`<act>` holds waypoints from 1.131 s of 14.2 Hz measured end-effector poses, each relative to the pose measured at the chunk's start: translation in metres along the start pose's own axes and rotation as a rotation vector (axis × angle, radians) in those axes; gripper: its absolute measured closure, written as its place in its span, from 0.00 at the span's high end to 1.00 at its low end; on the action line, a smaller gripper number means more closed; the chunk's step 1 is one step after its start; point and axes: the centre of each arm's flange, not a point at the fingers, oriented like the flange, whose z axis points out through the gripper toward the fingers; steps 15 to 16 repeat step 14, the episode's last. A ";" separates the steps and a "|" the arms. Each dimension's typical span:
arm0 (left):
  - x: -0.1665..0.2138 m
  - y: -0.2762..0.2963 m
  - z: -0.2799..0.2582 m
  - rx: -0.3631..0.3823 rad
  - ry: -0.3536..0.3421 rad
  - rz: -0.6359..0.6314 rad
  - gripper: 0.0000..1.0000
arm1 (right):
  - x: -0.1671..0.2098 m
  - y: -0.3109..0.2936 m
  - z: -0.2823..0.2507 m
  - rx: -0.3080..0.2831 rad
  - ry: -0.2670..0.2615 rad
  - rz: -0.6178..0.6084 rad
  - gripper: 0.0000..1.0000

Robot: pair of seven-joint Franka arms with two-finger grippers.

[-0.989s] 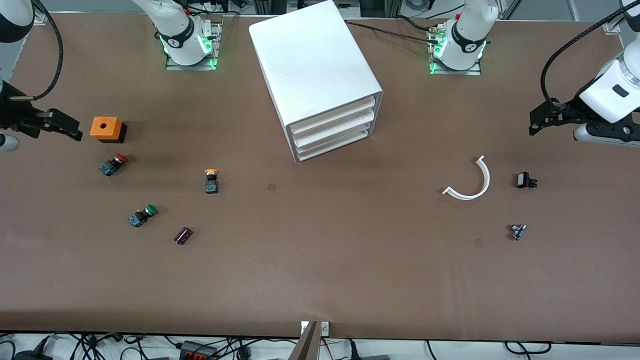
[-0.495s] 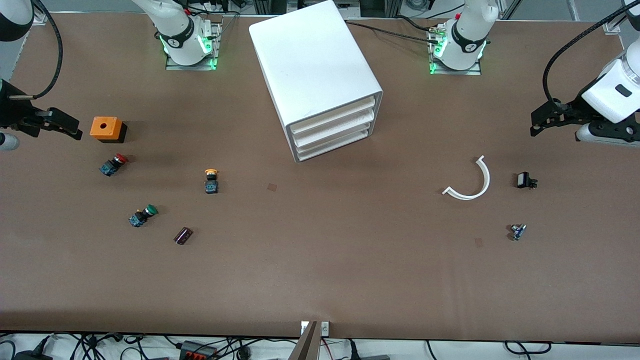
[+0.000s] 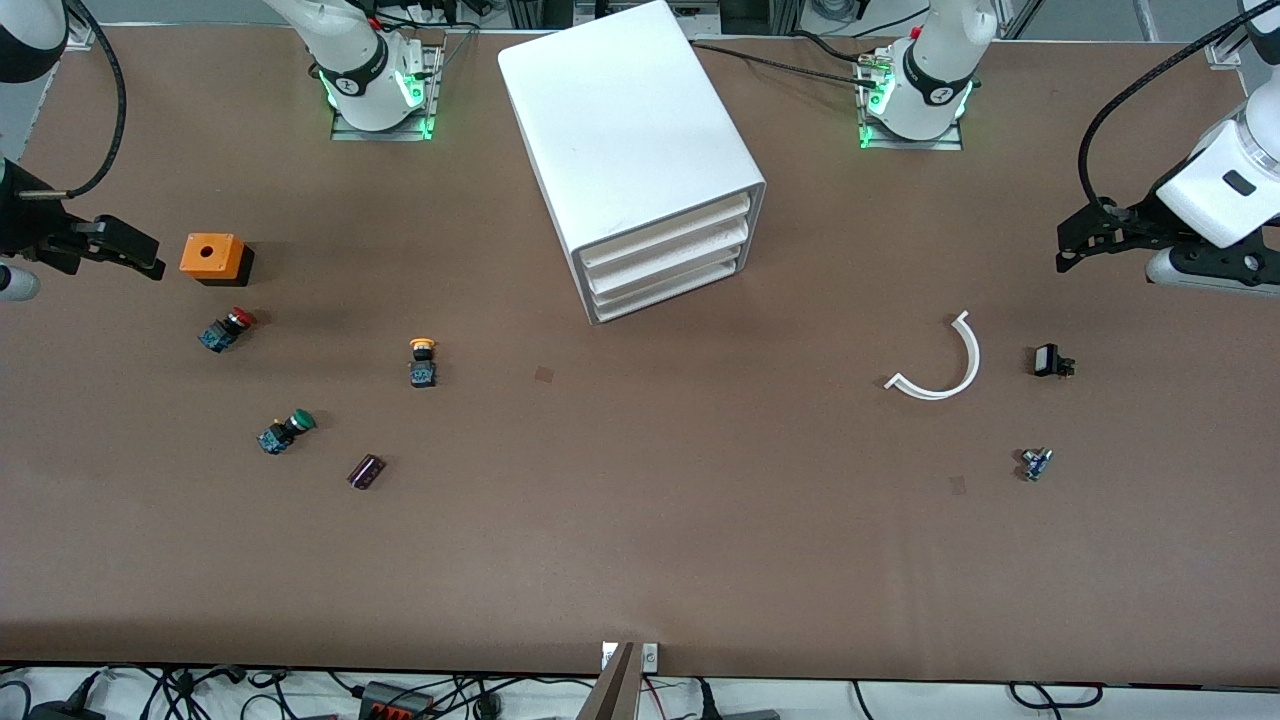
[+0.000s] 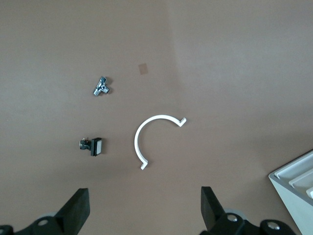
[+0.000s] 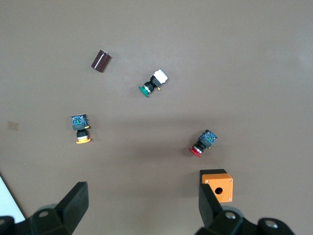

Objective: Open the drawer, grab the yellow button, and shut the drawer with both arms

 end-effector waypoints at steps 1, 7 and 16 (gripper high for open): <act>0.000 0.000 0.000 0.000 -0.003 0.000 1.00 | 0.000 0.000 0.000 0.000 0.000 0.000 1.00; 0.000 0.002 -0.002 -0.001 -0.002 0.003 1.00 | 0.000 -0.003 0.000 0.000 0.000 -0.006 1.00; 0.000 0.003 -0.003 -0.001 -0.002 0.005 1.00 | 0.000 -0.003 0.000 0.000 0.000 -0.007 1.00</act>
